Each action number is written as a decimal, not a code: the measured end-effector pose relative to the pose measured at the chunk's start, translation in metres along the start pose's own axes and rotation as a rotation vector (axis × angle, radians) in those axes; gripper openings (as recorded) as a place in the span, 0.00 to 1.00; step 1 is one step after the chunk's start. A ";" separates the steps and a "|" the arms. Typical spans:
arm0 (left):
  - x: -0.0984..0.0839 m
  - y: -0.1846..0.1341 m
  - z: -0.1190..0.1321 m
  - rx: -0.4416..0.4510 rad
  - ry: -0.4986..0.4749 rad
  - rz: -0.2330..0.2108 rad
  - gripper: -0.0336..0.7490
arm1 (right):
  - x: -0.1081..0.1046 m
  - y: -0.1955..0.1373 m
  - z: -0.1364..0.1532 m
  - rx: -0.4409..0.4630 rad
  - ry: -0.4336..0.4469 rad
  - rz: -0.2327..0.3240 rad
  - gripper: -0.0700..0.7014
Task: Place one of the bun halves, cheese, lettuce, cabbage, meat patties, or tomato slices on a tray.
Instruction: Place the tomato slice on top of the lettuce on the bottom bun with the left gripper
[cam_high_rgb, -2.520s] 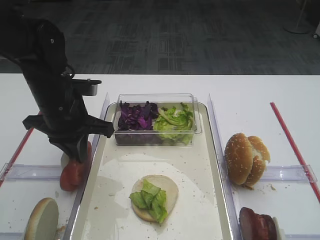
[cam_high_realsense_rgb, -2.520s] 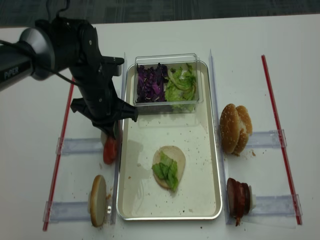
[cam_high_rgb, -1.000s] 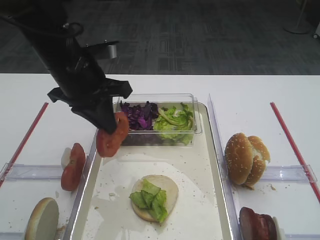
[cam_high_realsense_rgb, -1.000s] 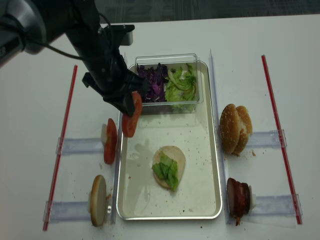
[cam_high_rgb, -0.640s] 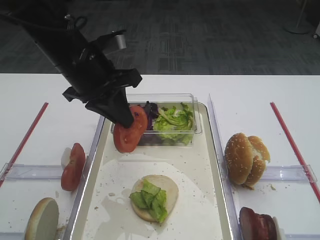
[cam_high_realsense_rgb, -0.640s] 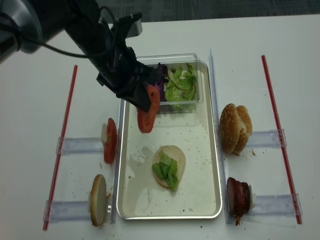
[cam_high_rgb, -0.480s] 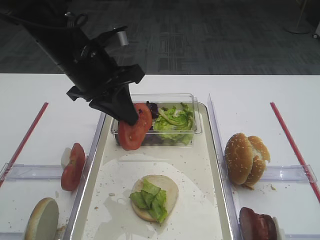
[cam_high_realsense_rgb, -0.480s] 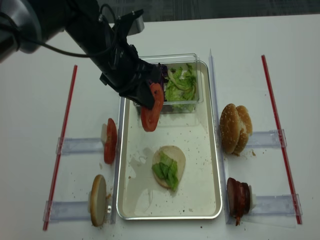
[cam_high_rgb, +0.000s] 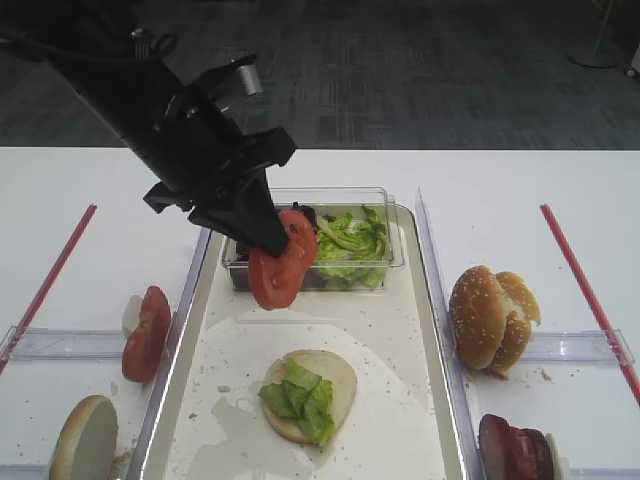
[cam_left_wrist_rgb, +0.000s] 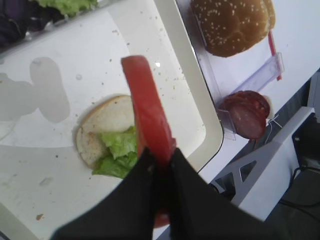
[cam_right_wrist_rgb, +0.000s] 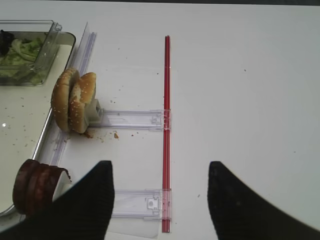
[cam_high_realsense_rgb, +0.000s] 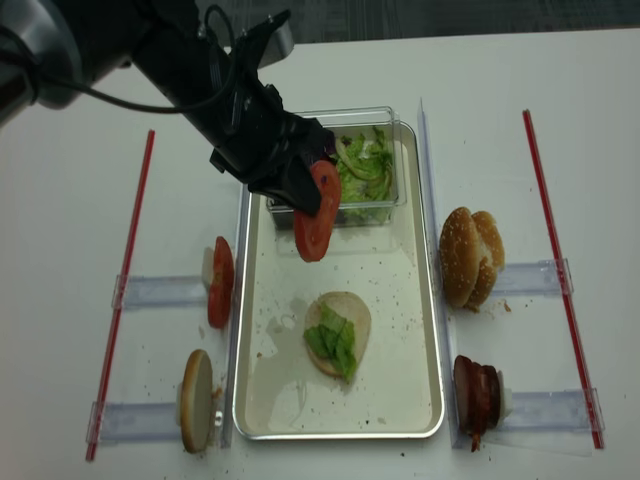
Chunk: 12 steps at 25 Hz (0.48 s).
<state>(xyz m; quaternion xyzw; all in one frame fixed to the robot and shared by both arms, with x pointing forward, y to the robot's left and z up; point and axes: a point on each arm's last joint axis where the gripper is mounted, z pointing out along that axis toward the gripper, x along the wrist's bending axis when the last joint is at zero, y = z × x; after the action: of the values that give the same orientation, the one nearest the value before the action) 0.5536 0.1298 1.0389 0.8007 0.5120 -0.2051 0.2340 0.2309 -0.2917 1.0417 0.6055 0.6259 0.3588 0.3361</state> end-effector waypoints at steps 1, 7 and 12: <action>0.000 -0.002 0.003 0.011 0.000 0.003 0.06 | 0.000 0.000 0.000 0.000 0.000 0.000 0.67; -0.009 -0.019 0.023 0.067 -0.076 0.025 0.06 | 0.000 0.000 0.000 0.000 0.000 0.000 0.67; -0.021 -0.034 0.026 0.086 -0.101 0.063 0.06 | 0.000 0.000 0.000 0.000 0.000 0.000 0.67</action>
<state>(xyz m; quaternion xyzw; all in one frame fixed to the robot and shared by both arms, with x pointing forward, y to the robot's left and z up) 0.5115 0.1119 1.0247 0.8145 0.4646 -0.2595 0.2311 0.2309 -0.2917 1.0417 0.6055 0.6259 0.3588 0.3361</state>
